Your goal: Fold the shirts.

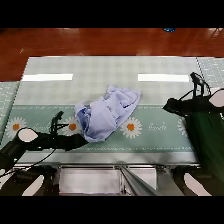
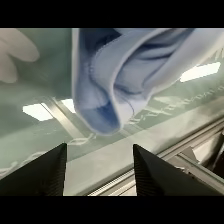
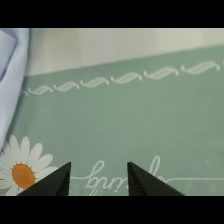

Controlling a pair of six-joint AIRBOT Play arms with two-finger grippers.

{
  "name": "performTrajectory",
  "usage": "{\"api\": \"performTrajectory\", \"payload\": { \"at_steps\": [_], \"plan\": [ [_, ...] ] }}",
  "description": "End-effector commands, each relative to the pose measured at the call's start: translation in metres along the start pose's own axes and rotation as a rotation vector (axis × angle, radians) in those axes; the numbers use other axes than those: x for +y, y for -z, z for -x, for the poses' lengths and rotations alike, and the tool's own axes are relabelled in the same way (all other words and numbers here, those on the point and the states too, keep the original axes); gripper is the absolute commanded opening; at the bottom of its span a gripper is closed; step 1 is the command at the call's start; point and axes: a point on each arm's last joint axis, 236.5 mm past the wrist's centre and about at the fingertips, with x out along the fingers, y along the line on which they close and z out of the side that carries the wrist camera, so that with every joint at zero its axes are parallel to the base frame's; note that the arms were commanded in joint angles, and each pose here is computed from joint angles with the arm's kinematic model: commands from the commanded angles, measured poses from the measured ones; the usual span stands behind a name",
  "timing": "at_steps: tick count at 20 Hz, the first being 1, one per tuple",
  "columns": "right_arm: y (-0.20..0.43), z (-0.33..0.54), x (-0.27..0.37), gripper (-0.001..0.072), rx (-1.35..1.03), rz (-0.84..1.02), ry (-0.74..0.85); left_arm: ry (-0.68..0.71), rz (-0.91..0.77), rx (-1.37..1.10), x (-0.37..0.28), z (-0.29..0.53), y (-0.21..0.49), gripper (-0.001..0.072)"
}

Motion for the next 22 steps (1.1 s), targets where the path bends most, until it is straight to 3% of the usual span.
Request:
{"api": "performTrajectory", "payload": {
  "at_steps": [1,8,9,10,11,16,22],
  "plan": [
    [0.011,-0.006,0.000,0.0407,-0.013,-0.042,-0.041,0.043,0.051,-0.060,-0.010,-0.024,-0.016,0.0507],
    [0.000,-0.021,0.014,0.0407,-0.024,-0.116,-0.112,0.003,0.092,-0.274,-0.014,-0.036,-0.074,0.0505],
    [-0.001,-0.029,0.014,0.0407,-0.011,-0.128,-0.120,0.008,0.072,-0.268,-0.020,-0.036,-0.078,0.0466],
    [-0.003,-0.038,0.014,0.0407,-0.006,-0.151,-0.130,0.018,0.044,-0.254,-0.025,-0.036,-0.083,0.0193],
    [-0.006,-0.046,0.015,0.0407,-0.004,-0.173,-0.144,0.031,0.010,-0.241,-0.032,-0.035,-0.088,0.0042],
    [-0.024,-0.086,0.037,0.0407,0.038,-0.254,-0.278,0.118,-0.021,-0.244,-0.054,-0.008,-0.115,0.0020],
    [-0.045,-0.136,0.075,0.0407,0.139,-0.173,-0.299,0.159,-0.017,-0.275,-0.058,0.015,-0.134,0.0020]
  ]
}}
